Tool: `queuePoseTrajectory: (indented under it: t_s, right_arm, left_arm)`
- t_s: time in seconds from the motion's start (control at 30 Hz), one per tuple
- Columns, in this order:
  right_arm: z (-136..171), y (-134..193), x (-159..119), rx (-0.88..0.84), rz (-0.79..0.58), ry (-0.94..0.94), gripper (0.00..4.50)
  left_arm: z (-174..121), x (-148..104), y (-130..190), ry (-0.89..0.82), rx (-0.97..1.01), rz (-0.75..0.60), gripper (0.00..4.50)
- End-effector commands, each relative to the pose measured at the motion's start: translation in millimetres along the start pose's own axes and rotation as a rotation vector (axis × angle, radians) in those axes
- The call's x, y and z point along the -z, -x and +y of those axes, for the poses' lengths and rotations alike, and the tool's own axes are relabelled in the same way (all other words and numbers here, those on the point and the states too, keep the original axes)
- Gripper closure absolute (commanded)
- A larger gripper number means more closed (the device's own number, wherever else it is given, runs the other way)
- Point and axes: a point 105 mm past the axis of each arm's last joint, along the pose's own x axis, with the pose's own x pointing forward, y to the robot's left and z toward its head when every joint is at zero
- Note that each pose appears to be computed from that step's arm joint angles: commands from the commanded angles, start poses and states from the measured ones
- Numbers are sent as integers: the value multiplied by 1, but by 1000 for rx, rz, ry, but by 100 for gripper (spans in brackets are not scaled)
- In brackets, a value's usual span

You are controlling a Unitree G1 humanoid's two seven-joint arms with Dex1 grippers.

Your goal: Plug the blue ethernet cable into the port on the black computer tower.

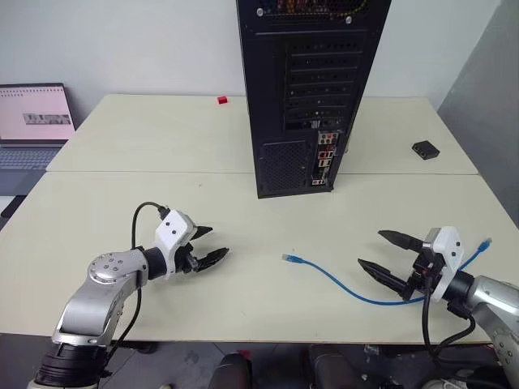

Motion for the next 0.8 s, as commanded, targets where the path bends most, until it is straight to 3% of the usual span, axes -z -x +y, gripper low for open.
queuePoseTrajectory:
  t_s: [0.03,0.6,0.8]
  right_arm:
    - [0,-2,-8,-13,-30,39,2]
    - [4,-9,-11,-38,-35,58,2]
    - [11,-9,-15,-56,-23,66,2]
  left_arm:
    - [-8,-13,3,-38,40,-46,73]
    - [-17,-14,-5,-62,58,-51,73]
    - [-26,-16,-4,-97,152,-50,73]
